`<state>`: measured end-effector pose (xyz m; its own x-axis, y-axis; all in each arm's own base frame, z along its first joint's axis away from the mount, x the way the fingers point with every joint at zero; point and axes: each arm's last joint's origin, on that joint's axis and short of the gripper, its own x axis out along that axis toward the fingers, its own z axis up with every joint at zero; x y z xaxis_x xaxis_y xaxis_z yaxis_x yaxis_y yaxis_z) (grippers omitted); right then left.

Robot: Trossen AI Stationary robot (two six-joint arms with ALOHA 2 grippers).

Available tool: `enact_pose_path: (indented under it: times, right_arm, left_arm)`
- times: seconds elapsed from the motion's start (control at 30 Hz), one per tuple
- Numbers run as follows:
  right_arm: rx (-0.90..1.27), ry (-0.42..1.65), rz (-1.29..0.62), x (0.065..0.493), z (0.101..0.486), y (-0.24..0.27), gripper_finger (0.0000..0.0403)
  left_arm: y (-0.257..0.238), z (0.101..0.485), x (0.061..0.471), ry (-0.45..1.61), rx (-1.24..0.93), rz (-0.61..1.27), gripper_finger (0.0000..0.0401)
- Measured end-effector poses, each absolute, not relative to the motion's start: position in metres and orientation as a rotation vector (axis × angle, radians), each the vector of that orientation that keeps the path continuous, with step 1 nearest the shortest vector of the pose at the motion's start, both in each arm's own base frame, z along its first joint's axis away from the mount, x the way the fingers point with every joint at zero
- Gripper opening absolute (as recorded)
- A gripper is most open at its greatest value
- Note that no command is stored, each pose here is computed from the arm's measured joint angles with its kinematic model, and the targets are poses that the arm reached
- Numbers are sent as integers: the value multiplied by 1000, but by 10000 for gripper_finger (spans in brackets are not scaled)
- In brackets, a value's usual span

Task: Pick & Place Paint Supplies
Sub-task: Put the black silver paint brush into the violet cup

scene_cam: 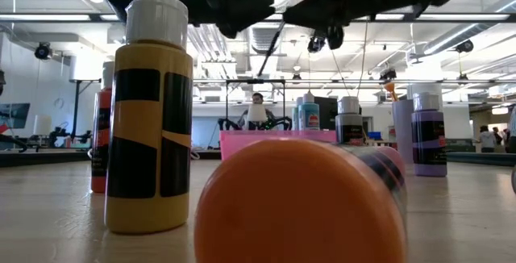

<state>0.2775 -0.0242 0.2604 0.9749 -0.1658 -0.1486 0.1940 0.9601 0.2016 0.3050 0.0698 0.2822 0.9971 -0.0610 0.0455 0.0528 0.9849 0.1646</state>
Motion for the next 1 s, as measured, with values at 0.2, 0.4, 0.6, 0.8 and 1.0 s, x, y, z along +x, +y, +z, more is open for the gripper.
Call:
enact_pose_path:
  times: [0.2, 0.4, 0.6, 0.8, 1.0]
  right_arm:
    - [231, 192, -251, 241, 282, -23, 13]
    - [254, 215, -480, 192, 299, -25, 13]
    - [200, 214, -768, 156, 304, -30, 13]
    - [163, 228, -934, 145, 302, -32, 13]
    - [167, 230, -994, 142, 300, -33, 13]
  left_arm:
    - [71, 289, 288, 78, 198, 122, 231]
    - [75, 288, 283, 145, 211, 272, 232]
    - [75, 285, 285, 157, 209, 271, 232]
    - [75, 285, 285, 156, 207, 272, 232]
    - [75, 285, 285, 156, 205, 271, 232]
